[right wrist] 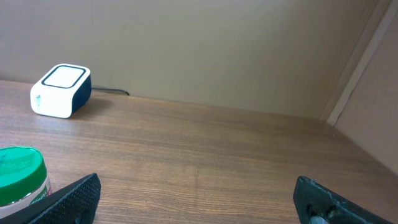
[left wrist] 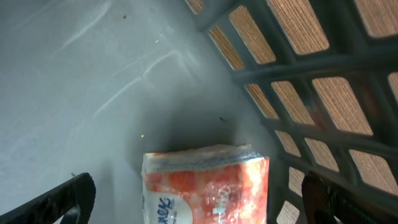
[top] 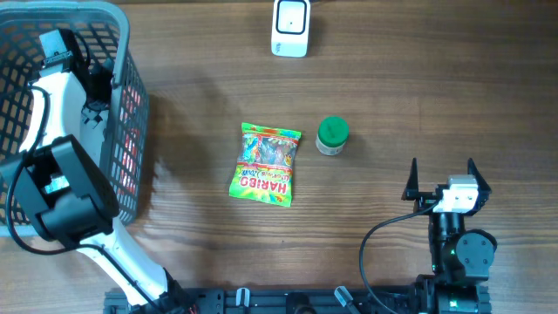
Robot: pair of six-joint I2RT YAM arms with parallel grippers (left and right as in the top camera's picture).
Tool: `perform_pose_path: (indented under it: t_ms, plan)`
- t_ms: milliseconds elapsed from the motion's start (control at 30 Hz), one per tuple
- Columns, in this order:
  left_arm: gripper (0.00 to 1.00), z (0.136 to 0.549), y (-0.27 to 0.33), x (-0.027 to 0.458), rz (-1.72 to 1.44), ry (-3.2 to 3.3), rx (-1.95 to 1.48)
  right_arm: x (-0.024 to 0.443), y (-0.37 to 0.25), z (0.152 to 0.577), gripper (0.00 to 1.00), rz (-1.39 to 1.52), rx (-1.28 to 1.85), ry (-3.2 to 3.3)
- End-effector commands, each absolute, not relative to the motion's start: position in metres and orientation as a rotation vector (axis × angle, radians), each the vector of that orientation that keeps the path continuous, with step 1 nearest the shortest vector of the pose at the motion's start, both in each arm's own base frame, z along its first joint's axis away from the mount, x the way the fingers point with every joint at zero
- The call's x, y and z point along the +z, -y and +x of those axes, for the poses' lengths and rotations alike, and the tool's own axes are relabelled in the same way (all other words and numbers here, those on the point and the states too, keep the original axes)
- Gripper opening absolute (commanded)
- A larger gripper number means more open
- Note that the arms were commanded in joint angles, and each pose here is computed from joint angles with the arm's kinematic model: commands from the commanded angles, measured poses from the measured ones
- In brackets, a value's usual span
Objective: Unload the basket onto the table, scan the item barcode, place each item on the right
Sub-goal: 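Reach the left gripper into the basket and grasp the red-white packet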
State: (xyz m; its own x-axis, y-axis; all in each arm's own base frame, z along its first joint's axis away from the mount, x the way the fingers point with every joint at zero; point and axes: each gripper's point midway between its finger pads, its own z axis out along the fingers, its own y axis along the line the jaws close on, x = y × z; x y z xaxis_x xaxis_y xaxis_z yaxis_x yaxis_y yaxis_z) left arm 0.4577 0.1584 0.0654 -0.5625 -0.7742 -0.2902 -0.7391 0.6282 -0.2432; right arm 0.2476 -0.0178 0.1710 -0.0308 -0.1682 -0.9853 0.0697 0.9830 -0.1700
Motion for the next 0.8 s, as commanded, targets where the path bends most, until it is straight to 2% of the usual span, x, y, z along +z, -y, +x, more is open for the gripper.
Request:
perform_pose_path:
  t_ms: [0, 300, 333, 400, 500, 533, 667, 767]
  plan:
    - [1.0, 0.462, -0.153, 0.039, -1.19, -2.538, -0.163, 0.172, 0.016, 0.248, 1.0, -0.094, -0.191, -1.584]
    - [1.0, 0.471, -0.149, 0.029, -1.171, -2.531, -0.199, 0.172, 0.016, 0.248, 1.0, -0.094, -0.191, -1.584]
    - [0.96, 0.47, -0.151, 0.029, -1.174, -2.53, -0.183, 0.172, 0.016, 0.248, 0.99, -0.094, -0.191, -1.584]
    - [0.81, 0.466, -0.154, 0.027, -1.186, -2.538, -0.147, 0.172, 0.016, 0.248, 1.0, -0.094, -0.191, -1.584]
    - [0.64, 0.449, -0.165, 0.023, -1.226, -2.573, -0.002, 0.172, 0.016, 0.248, 1.0, -0.094, -0.191, -1.584]
    - [0.62, 0.443, -0.169, 0.022, -1.238, -2.583, 0.042, 0.172, 0.016, 0.248, 1.0, -0.094, -0.191, -1.584]
    - [0.61, 0.425, -0.182, 0.029, -1.271, -2.593, 0.172, 0.172, 0.016, 0.248, 1.0, -0.094, -0.191, -1.584]
    - [0.68, 0.411, -0.203, 0.056, -1.298, -2.541, 0.299, 0.172, 0.016, 0.248, 1.0, -0.094, -0.191, -1.584]
